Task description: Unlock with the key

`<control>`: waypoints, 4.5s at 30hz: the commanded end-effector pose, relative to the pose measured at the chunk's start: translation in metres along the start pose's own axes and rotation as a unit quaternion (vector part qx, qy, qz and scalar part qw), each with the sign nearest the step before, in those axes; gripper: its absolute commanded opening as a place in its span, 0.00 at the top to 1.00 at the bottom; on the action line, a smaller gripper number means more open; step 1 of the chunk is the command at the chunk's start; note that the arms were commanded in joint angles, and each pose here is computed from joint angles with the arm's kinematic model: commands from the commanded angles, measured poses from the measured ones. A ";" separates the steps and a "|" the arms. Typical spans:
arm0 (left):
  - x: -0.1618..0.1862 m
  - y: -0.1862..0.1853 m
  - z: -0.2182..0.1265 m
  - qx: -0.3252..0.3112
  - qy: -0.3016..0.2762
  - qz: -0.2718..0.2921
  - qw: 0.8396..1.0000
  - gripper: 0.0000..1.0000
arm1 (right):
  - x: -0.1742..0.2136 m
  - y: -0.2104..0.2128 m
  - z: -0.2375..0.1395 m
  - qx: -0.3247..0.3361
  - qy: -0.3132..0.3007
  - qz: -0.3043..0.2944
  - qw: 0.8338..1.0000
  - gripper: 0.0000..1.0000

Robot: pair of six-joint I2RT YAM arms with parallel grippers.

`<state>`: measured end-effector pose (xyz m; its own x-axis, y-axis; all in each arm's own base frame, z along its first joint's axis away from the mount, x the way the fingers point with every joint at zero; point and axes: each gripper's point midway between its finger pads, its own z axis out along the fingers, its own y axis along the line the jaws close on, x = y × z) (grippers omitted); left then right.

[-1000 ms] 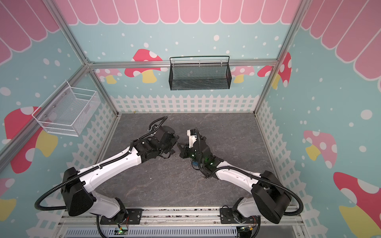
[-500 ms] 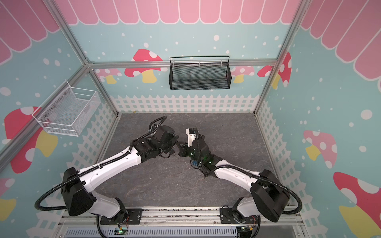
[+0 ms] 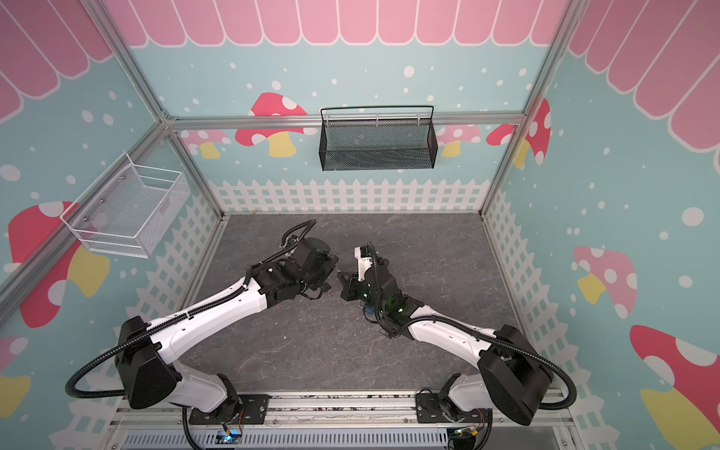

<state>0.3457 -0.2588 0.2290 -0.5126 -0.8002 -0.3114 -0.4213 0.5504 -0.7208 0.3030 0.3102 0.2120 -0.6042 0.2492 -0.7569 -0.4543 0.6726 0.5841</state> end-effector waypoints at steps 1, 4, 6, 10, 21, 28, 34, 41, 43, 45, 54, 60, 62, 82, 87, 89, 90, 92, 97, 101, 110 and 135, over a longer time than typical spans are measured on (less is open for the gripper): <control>-0.008 -0.007 -0.007 0.015 -0.011 -0.016 1.000 1.00 | -0.007 0.002 0.000 0.001 -0.010 -0.009 1.000 1.00; -0.008 -0.004 -0.005 0.012 -0.012 -0.017 1.000 1.00 | -0.013 0.007 0.000 -0.004 -0.015 -0.012 1.000 1.00; -0.008 -0.004 -0.006 0.012 -0.011 -0.017 1.000 1.00 | -0.014 0.008 0.001 -0.004 -0.015 -0.012 1.000 1.00; -0.007 -0.005 -0.006 0.013 -0.008 -0.015 1.000 1.00 | -0.013 0.007 0.005 -0.002 -0.013 -0.009 1.000 1.00; -0.005 -0.003 -0.005 0.012 -0.004 -0.017 1.000 1.00 | -0.019 0.013 0.006 -0.009 -0.018 -0.010 1.000 1.00; -0.005 -0.006 -0.005 0.015 -0.003 -0.017 1.000 1.00 | -0.018 0.012 0.006 -0.008 -0.016 -0.008 1.000 1.00; 0.001 -0.011 -0.006 0.026 0.012 -0.022 0.999 1.00 | -0.014 0.007 0.011 0.000 -0.010 -0.003 1.000 1.00; 0.003 -0.013 -0.008 0.031 0.019 -0.019 0.999 1.00 | -0.022 0.008 0.009 0.005 -0.021 -0.009 1.000 1.00; 0.005 -0.015 -0.009 0.033 0.022 -0.016 0.999 1.00 | -0.026 0.008 0.009 0.013 -0.022 -0.013 1.000 1.00; 0.008 -0.017 -0.010 0.033 0.024 -0.008 0.999 1.00 | -0.028 0.009 0.012 0.018 -0.018 -0.020 0.999 1.00; 0.019 -0.014 -0.003 0.014 0.041 0.006 0.999 1.00 | -0.041 0.039 0.007 -0.039 -0.028 -0.064 0.997 1.00; 0.018 -0.008 -0.003 0.000 0.038 0.012 0.999 1.00 | -0.063 0.034 -0.005 0.005 -0.068 -0.095 0.993 1.00; 0.018 -0.003 -0.002 -0.010 0.037 0.015 0.999 1.00 | -0.066 0.033 -0.009 0.012 -0.077 -0.097 0.992 1.00; -0.021 0.093 -0.044 0.072 -0.025 -0.327 0.942 1.00 | 0.008 0.060 0.003 -0.066 -0.034 -0.066 0.995 1.00; -0.036 0.106 -0.060 0.105 -0.042 -0.380 0.918 1.00 | 0.016 0.064 0.008 -0.092 -0.048 -0.067 0.992 1.00; -0.039 0.105 -0.064 0.118 -0.041 -0.391 0.912 1.00 | 0.009 0.079 0.008 -0.119 -0.063 -0.071 0.988 1.00; -0.040 0.104 -0.066 0.123 -0.040 -0.396 0.909 1.00 | 0.008 0.083 0.010 -0.123 -0.069 -0.076 0.987 1.00; -0.041 0.104 -0.068 0.129 -0.036 -0.404 0.905 1.00 | 0.006 0.089 0.014 -0.133 -0.076 -0.083 0.985 1.00; -0.039 0.094 -0.070 0.150 -0.014 -0.417 0.896 1.00 | 0.007 0.096 0.019 -0.147 -0.086 -0.095 0.981 1.00; -0.040 0.089 -0.071 0.151 -0.007 -0.412 0.898 1.00 | 0.006 0.106 0.018 -0.161 -0.091 -0.111 0.976 1.00; -0.040 0.079 -0.071 0.160 0.000 -0.415 0.896 1.00 | 0.011 0.110 0.016 -0.161 -0.097 -0.123 0.975 1.00; -0.039 0.067 -0.075 0.182 0.014 -0.418 0.890 1.00 | 0.018 0.097 0.023 -0.136 -0.093 -0.121 0.979 1.00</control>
<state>0.2787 -0.1702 0.2235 -0.1730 -0.9259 0.3358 -0.4121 -0.2416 -0.8785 0.2618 0.3952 0.2442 -0.3589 0.2307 -0.9044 -0.7404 0.5196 0.4263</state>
